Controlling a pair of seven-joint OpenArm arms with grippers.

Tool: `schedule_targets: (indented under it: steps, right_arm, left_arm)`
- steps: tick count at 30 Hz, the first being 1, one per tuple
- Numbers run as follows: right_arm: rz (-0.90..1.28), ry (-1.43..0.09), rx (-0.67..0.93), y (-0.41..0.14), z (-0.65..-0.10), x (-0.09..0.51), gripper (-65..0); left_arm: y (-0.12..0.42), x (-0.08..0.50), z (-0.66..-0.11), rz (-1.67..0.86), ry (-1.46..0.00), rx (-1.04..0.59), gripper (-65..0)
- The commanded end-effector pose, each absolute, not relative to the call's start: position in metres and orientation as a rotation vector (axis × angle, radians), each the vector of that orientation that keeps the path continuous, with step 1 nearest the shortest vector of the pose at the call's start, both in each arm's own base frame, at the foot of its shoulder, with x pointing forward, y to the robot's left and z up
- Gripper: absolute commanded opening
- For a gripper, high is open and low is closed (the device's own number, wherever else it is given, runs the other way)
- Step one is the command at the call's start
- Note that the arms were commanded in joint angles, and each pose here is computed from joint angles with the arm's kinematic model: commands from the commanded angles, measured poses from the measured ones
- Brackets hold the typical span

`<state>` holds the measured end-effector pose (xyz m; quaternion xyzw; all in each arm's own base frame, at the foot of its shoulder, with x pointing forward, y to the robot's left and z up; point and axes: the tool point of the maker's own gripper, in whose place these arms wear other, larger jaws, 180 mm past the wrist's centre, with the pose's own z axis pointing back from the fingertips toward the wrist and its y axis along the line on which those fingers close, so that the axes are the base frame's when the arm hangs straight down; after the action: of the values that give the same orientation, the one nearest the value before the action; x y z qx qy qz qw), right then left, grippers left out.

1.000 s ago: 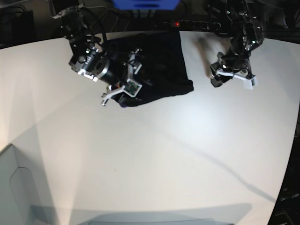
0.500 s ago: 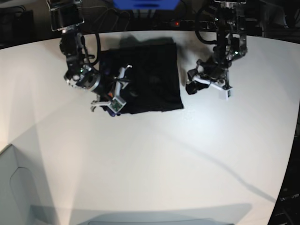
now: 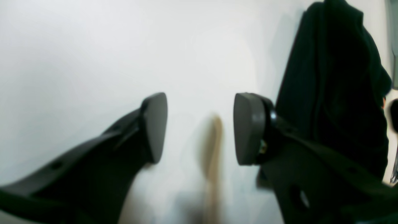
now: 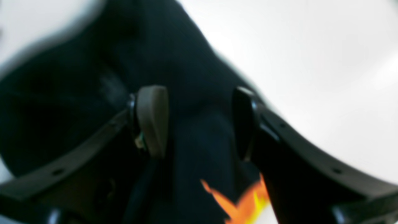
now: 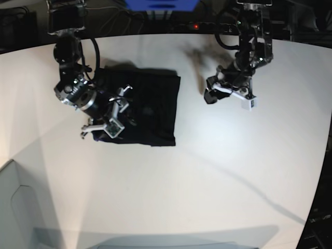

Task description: Fold the T-shirt properly

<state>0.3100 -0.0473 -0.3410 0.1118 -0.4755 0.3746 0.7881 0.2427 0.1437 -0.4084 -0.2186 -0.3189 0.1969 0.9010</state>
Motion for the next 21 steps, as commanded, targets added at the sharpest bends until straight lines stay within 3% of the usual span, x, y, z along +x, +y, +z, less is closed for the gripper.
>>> schedule_targets:
  steps: [1,11,21]
  right_arm:
    - [0.822,-1.092,0.273,-0.035,-0.322,0.31,-31.3]
    - [1.047,-1.053,0.407,0.029,-0.324,0.255,-31.3]
    - [1.054,-1.007,0.425,0.032,-0.338,0.249,-31.7]
  left_arm:
    - [0.149,0.24,-0.408,0.401,-0.658,-0.43,-31.8]
    - [0.189,0.231,-0.402,0.474,-0.689,-0.361,-31.8]
    - [0.195,0.232,-0.393,0.477,-0.719,-0.351,-31.8]
